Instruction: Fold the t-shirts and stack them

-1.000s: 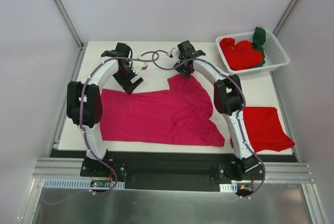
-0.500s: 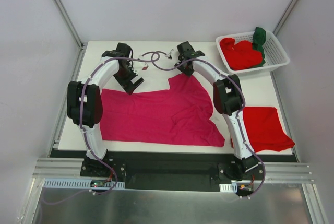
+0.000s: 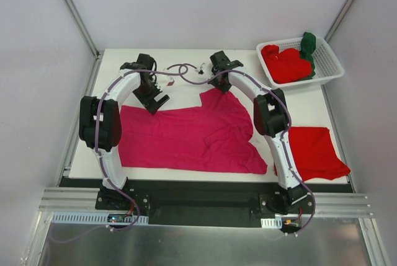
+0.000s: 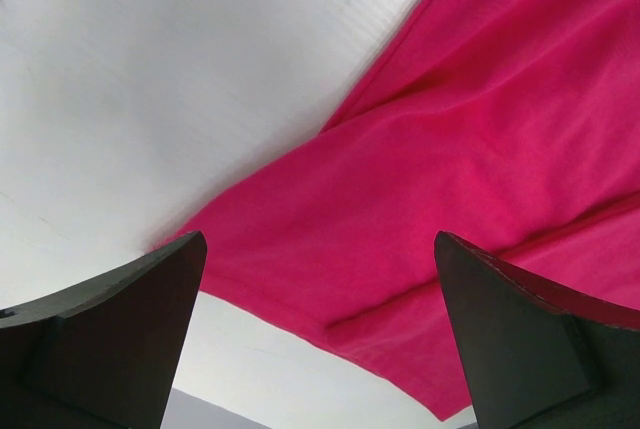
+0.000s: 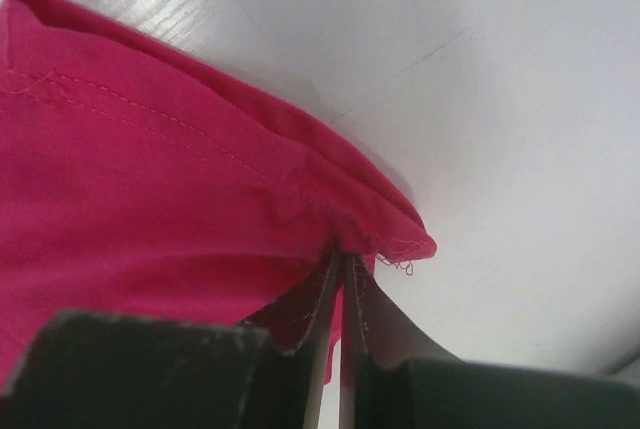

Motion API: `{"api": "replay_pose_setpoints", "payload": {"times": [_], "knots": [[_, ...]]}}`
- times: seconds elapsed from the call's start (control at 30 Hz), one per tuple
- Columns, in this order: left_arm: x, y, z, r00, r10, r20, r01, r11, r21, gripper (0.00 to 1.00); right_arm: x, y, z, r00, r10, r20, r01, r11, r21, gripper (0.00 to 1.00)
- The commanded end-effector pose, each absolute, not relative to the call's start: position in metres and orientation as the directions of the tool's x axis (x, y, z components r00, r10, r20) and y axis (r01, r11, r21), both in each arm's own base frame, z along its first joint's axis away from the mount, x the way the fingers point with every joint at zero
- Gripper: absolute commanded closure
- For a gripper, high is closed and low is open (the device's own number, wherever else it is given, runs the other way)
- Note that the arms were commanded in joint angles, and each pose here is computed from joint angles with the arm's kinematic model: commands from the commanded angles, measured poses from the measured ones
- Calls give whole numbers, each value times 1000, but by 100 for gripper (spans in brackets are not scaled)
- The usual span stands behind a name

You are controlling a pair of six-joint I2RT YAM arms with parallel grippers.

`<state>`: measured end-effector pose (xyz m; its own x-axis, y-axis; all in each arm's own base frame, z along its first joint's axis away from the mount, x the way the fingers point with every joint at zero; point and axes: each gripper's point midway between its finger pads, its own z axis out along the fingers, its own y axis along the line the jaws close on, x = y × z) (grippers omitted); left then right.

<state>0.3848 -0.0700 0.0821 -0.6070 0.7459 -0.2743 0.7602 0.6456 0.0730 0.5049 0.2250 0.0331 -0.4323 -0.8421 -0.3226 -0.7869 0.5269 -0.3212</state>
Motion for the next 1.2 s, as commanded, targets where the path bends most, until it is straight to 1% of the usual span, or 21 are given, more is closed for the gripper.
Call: {"api": "replay_pose_setpoints", "payload": {"times": [0.0,0.13,0.3,0.6,0.83,0.87,0.97,1.17], "knots": [[374,-32,78,-666,713,-220,714,694,89,1,509,231,50,-413,-842,-348,-786,522,-330,91],[376,4,69,-708,678,-196,675,732,91,1,510,231,54,-410,-841,-352,-781,523,-340,91],[387,25,65,-714,675,-188,670,736,100,1,508,229,57,-412,-840,-353,-779,526,-341,92],[411,30,42,-676,716,-174,715,695,77,2,504,225,64,-429,-827,-364,-766,546,-338,92],[428,42,43,-677,713,-180,709,698,98,3,504,226,71,-428,-821,-378,-761,553,-339,93],[430,44,44,-678,713,-179,707,699,104,5,504,225,72,-429,-820,-380,-760,554,-339,93],[429,50,43,-685,708,-171,701,705,105,10,503,226,71,-428,-821,-378,-762,553,-337,93],[418,63,39,-707,692,-146,686,721,93,11,504,226,70,-431,-818,-381,-762,556,-333,94]]}}
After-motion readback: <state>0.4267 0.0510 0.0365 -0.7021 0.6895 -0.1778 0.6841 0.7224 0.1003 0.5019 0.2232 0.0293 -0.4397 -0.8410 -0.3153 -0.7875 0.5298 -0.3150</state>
